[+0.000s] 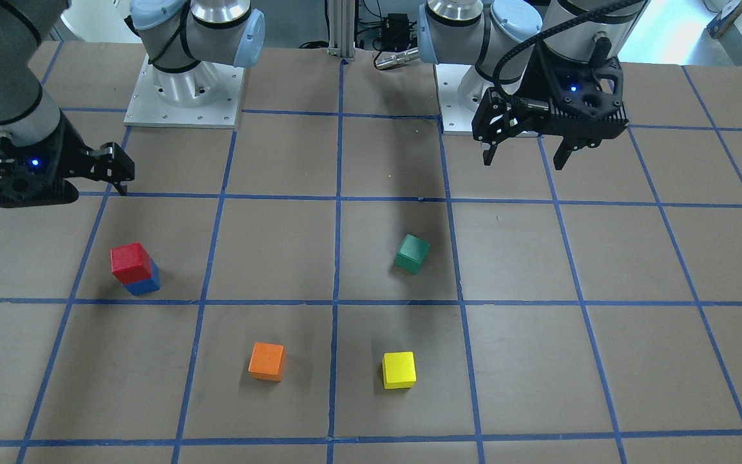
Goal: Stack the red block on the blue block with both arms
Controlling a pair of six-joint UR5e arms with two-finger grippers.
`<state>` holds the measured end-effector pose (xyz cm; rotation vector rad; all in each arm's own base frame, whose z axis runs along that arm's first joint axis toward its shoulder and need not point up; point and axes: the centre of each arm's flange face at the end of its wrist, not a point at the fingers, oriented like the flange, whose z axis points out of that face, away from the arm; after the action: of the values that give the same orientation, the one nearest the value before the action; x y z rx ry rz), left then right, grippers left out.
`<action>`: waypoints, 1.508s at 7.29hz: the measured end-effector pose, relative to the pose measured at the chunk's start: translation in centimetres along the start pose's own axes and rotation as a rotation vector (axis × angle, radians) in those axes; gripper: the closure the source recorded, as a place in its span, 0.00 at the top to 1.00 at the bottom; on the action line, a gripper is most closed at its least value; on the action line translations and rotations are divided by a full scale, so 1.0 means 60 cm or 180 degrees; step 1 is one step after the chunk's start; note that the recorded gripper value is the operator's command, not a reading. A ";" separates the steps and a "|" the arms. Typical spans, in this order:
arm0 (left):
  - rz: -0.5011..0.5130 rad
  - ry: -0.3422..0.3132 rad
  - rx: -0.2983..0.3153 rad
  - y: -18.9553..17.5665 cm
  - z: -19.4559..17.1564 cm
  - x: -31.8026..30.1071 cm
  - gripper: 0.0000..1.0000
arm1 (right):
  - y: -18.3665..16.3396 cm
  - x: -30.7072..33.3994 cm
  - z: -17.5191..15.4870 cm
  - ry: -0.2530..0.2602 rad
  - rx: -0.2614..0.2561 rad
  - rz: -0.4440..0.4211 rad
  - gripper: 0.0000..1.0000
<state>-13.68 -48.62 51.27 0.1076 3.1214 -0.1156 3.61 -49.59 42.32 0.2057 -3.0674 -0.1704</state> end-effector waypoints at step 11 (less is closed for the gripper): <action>0.0004 -0.0010 -0.0016 0.002 0.006 0.000 1.00 | 0.014 -0.169 -0.082 -0.0160 0.0022 0.0490 1.00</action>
<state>-13.67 -48.52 50.93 0.1091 3.1183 -0.1078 13.90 -47.92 46.74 -0.0352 -3.1169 -0.1593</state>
